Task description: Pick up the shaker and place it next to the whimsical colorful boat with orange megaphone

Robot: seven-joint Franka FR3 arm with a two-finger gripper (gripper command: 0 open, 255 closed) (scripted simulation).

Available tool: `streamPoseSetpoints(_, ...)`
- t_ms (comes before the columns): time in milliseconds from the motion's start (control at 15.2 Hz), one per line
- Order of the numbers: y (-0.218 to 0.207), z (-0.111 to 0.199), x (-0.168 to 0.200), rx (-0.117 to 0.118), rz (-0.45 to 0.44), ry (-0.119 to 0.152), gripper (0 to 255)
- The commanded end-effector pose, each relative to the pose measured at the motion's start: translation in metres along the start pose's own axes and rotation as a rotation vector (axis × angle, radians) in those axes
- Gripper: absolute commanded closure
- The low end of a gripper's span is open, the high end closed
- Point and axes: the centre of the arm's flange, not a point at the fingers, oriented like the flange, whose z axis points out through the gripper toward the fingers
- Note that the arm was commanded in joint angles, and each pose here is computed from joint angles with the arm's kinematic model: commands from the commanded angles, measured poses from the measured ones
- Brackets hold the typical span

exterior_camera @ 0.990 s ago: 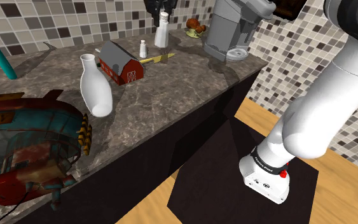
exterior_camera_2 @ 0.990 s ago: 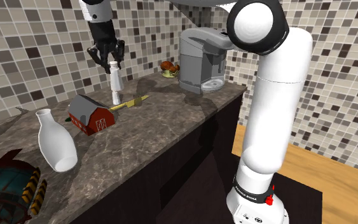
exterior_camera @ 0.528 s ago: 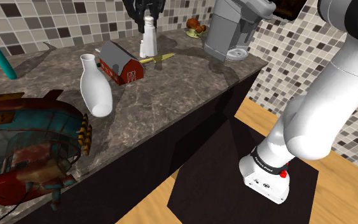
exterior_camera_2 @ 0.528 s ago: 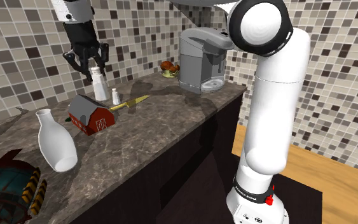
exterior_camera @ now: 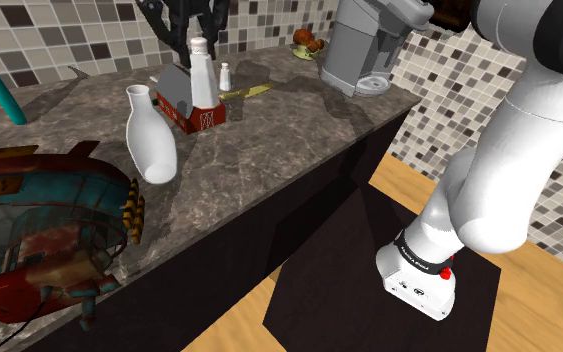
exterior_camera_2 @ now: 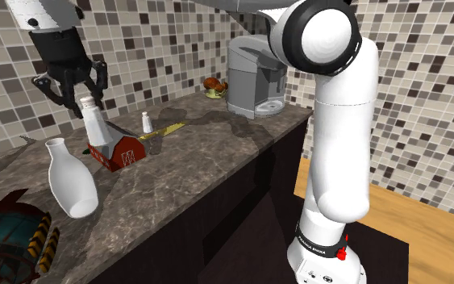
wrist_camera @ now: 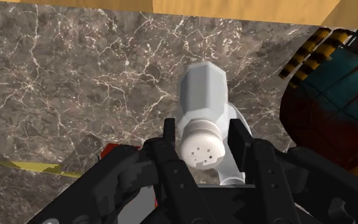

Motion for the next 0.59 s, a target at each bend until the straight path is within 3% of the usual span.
streamPoseSetpoints(0,-0.015,0.004,-0.006,0.0,0.002,0.0,255)
streamPoseSetpoints(528,-0.02,0.046,-0.008,0.0,0.002,0.0,255)
